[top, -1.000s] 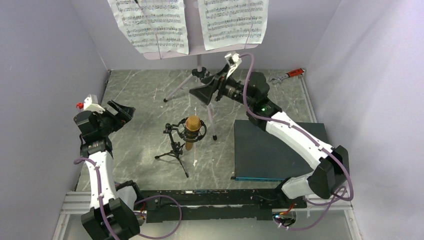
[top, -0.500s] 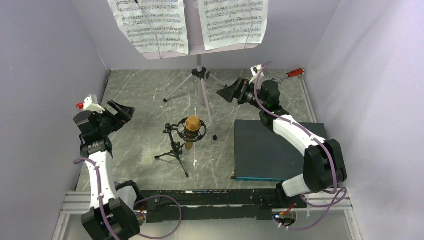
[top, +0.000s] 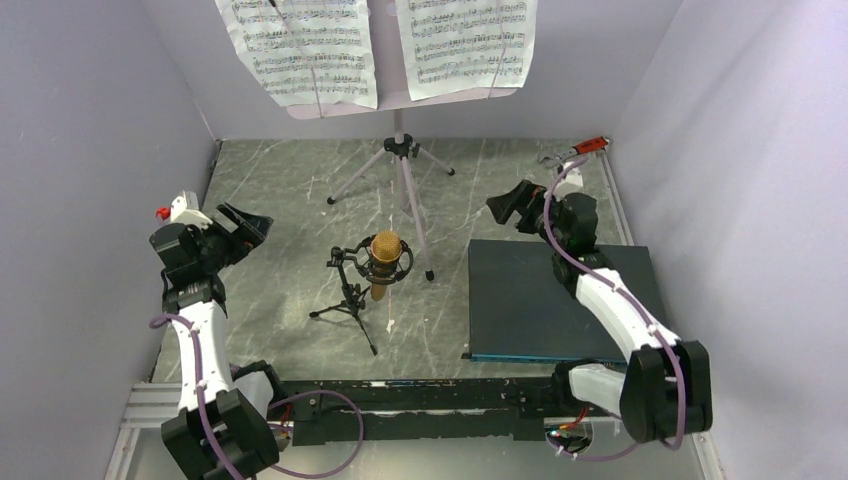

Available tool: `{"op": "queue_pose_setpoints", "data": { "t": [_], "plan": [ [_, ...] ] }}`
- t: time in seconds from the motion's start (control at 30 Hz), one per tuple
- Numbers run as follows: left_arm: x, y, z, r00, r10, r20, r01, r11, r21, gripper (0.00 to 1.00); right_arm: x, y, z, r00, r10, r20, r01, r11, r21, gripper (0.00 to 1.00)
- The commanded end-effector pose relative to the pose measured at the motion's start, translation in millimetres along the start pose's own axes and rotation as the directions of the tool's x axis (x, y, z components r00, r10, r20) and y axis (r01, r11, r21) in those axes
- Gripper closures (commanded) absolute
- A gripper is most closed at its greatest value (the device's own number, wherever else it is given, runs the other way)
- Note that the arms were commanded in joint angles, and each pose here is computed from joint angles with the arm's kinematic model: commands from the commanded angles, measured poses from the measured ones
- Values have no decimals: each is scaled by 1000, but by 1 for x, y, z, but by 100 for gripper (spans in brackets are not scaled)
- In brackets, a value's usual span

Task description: Set up the instrument practice props

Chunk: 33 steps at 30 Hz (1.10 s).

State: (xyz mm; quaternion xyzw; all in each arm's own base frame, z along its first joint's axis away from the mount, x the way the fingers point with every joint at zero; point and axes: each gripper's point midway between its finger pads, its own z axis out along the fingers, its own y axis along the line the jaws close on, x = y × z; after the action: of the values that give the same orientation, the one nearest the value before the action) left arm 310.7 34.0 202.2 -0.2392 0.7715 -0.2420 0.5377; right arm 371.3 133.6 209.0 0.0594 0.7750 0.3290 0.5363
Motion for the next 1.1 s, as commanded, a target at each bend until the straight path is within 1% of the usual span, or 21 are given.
{"op": "queue_pose_setpoints", "data": {
  "t": [0.0, 0.13, 0.23, 0.27, 0.37, 0.5, 0.57, 0.63, 0.7, 0.83, 0.9, 0.93, 0.97, 1.0, 1.07],
  "plan": [
    [-8, -8, 1, 999, 18, 26, -19, 999, 46, 6, -2, -41, -23, 996, -64, 64, 51, 981, 186, 0],
    [-7, -8, 2, 999, 28, 31, -30, 998, 59, 6, -1, -61, -37, 994, -58, 91, 30, 958, 287, 0],
    [-8, -5, 2, 998, 52, 44, -53, 998, 43, 6, 1, -75, -44, 994, -60, 95, 22, 932, 362, 0],
    [-9, -3, 3, 996, 74, 50, -76, 997, 23, 6, 1, -80, -46, 993, -63, 98, 20, 922, 386, 0],
    [-3, 1, 4, 994, 110, 24, -108, 992, -58, 6, 5, -88, -49, 993, -63, 104, 14, 908, 419, 0],
    [6, 2, 9, 983, 170, 73, -160, 979, -127, 6, 9, -97, -52, 991, -65, 114, 7, 893, 450, 0],
    [9, 9, 11, 970, 224, 95, -203, 960, -195, 6, 10, -103, -55, 990, -70, 121, 4, 880, 475, 0],
    [15, 19, 14, 958, 267, 101, -234, 938, -256, 6, 8, -110, -60, 987, -74, 145, -11, 859, 511, 0],
    [16, 30, 20, 941, 311, 132, -258, 914, -313, 6, 6, -118, -66, 981, -89, 174, -21, 838, 545, 0],
    [28, 50, 36, 909, 390, 147, -311, 870, -382, 6, 0, -129, -80, 957, -145, 252, -32, 809, 588, 0],
    [34, 57, 42, 892, 430, 140, -344, 846, -407, 6, -3, -127, -85, 941, -208, 268, 18, 819, 573, 0],
    [33, 56, 46, 880, 444, 168, -349, 845, -405, 6, -4, -124, -88, 931, -232, 281, 37, 827, 561, 0],
    [41, 62, 48, 875, 459, 153, -367, 836, -407, 6, -3, -123, -91, 920, -261, 292, 60, 830, 554, 0],
    [38, 57, 51, 860, 472, 196, -375, 843, -386, 6, -6, -121, -95, 903, -297, 312, 86, 834, 545, 0],
    [45, 60, 53, 843, 493, 215, -398, 841, -366, 6, -7, -125, -107, 866, -349, 359, 95, 819, 566, 0]
  ]
}}
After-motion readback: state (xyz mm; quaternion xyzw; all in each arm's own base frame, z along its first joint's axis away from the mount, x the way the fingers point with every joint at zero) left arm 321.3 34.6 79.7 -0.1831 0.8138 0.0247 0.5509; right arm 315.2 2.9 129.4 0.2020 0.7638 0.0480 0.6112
